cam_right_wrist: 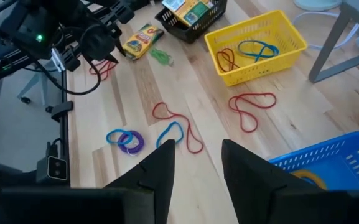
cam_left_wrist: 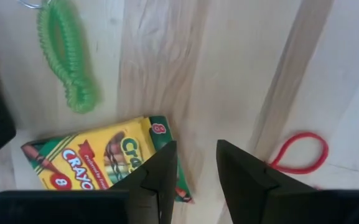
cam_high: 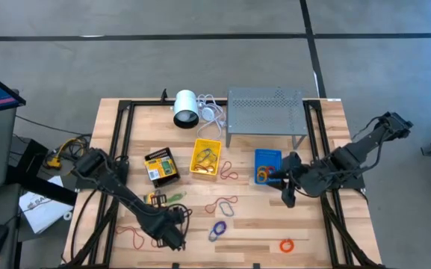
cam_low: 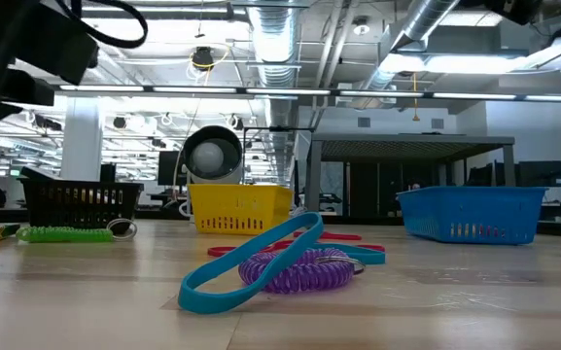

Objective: Pick & Place Office Desk Supplies
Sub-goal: Put the crayon box into the black basket

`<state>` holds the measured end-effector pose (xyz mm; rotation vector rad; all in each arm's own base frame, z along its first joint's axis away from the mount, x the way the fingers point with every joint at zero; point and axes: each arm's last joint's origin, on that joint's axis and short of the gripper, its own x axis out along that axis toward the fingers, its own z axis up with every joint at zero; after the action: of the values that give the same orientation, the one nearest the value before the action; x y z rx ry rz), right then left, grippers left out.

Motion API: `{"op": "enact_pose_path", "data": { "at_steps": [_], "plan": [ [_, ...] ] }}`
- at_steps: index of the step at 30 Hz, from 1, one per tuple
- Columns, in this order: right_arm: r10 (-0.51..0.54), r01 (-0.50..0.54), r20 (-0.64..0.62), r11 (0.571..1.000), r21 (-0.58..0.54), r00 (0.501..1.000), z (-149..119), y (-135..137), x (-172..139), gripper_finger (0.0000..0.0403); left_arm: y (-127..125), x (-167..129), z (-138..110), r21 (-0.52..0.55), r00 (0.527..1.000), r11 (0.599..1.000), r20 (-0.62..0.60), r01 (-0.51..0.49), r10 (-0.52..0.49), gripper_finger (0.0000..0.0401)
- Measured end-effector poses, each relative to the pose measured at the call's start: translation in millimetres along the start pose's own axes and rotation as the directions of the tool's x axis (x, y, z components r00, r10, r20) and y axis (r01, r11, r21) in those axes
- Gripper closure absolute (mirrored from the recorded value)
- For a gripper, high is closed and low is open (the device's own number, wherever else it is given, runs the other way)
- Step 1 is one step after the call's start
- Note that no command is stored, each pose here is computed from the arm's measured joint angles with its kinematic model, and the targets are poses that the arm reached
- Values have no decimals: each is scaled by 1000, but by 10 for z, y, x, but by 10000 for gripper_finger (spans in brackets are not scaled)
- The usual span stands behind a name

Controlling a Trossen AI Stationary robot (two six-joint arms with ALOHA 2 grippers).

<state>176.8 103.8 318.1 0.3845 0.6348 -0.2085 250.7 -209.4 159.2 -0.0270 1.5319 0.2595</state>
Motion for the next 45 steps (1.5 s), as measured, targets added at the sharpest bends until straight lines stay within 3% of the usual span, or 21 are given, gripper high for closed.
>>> {"op": "enact_pose_path", "data": {
  "at_steps": [38, 42, 45],
  "plan": [
    [39, -39, 24, 999, -13, 999, -24, 71, -39, 275, 75, 278, -167, 29, 997, 997, -1, -73, 73, 296],
    [40, -40, 24, 999, -14, 999, -26, 73, -41, 275, 75, 281, -168, 29, 997, 997, -2, -73, 73, 316],
    [40, -40, 24, 999, -15, 999, -26, 73, -40, 275, 66, 287, -166, 29, 998, 998, -6, -61, 62, 362]
  ]
}}
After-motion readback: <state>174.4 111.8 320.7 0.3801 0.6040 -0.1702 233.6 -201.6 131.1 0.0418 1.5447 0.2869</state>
